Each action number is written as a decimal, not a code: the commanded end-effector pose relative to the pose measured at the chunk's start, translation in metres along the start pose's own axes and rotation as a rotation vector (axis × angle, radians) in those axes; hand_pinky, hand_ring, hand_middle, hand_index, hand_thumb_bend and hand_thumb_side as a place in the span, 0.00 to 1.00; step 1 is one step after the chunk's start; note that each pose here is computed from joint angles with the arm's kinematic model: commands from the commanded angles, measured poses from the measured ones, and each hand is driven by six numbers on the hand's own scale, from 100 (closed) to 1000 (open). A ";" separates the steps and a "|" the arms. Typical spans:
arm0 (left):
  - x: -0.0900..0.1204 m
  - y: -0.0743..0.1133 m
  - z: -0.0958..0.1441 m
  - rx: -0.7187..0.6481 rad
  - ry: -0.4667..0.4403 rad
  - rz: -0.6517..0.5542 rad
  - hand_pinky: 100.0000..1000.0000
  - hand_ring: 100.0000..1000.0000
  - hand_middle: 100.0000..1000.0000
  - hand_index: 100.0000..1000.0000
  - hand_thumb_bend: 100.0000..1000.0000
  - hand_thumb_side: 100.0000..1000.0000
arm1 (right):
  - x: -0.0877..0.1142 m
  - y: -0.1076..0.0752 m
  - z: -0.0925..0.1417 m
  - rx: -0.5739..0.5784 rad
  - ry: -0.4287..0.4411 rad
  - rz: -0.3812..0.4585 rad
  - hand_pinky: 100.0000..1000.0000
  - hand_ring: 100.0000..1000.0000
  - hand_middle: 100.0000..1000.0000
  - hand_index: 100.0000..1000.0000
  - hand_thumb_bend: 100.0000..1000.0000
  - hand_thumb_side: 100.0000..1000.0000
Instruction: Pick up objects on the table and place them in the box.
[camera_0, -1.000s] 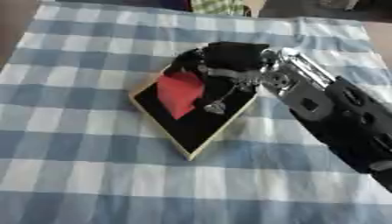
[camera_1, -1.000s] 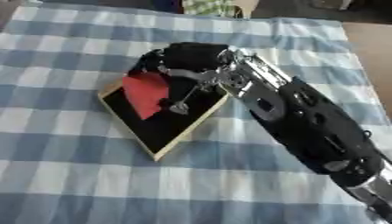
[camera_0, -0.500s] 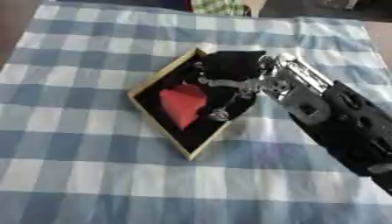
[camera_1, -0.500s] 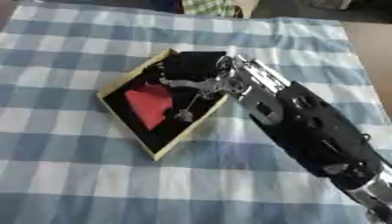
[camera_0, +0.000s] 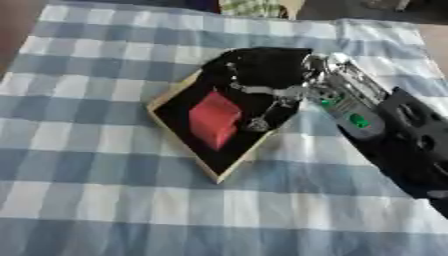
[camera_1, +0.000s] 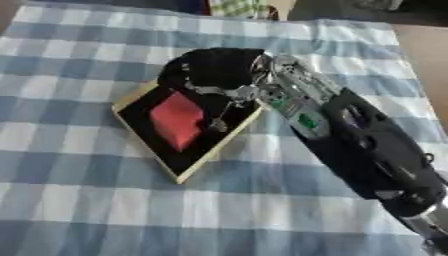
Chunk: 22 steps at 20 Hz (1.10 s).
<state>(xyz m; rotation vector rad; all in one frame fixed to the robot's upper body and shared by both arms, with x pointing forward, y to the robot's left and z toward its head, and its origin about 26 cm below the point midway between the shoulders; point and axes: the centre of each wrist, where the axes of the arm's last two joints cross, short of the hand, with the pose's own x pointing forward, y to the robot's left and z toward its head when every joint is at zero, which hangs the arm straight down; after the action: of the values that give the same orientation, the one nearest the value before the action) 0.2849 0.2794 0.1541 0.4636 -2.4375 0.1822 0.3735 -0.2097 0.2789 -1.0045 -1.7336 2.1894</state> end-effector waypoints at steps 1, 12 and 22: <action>0.004 0.001 -0.004 -0.004 -0.019 0.004 0.64 0.64 0.55 0.58 0.00 0.72 | -0.003 -0.014 0.011 -0.049 0.035 0.044 0.95 0.96 0.88 0.91 0.28 0.00; 0.004 0.003 -0.003 0.001 -0.019 0.001 0.64 0.64 0.55 0.58 0.00 0.71 | -0.005 -0.050 0.045 -0.356 0.145 -0.036 0.82 0.81 0.79 0.87 0.00 0.00; 0.004 0.005 -0.004 0.017 -0.025 -0.003 0.64 0.64 0.55 0.58 0.00 0.71 | -0.011 -0.055 0.116 -0.743 0.404 -0.225 0.67 0.68 0.67 0.82 0.00 0.00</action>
<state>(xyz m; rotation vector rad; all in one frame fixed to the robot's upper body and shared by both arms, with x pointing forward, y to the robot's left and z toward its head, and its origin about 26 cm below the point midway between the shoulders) 0.2846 0.2809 0.1540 0.4692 -2.4407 0.1928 0.3106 -0.2841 0.3275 -1.1482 -2.2635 1.1794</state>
